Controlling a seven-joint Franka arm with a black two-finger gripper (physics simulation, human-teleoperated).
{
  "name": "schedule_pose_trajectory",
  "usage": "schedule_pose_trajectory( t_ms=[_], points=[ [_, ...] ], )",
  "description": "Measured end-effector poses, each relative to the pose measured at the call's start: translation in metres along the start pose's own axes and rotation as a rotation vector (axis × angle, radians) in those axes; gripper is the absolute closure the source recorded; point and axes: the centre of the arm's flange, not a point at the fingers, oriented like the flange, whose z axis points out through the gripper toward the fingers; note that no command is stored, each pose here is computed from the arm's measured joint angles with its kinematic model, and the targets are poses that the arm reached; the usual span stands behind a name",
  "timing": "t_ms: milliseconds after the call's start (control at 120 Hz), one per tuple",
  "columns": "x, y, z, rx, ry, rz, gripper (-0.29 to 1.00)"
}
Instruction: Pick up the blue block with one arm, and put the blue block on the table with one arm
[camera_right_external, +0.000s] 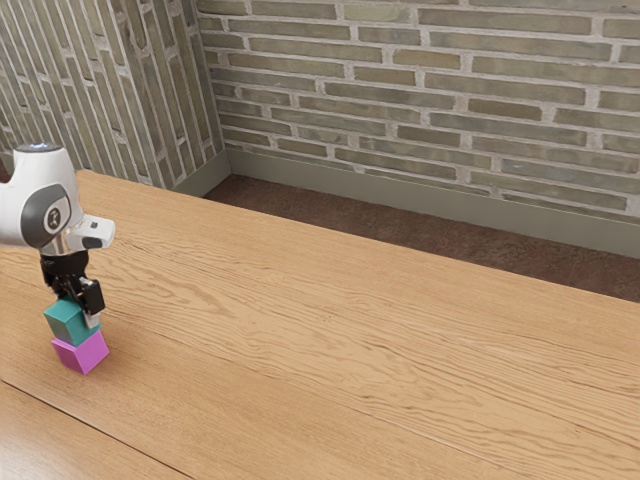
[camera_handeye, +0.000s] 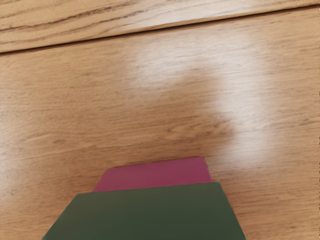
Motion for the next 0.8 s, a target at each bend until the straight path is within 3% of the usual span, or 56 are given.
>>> schedule_pose_trajectory(
  t_ms=[142,275,550,800],
  points=[
    [0.002,0.001,0.000,-0.002,0.007,-0.001,0.26],
    [0.001,0.001,0.000,0.002,0.009,-0.003,0.32],
    [0.012,0.000,-0.026,0.024,0.040,-0.010,0.36],
    [0.063,0.003,-0.061,0.027,0.027,0.007,0.37]
  ],
)
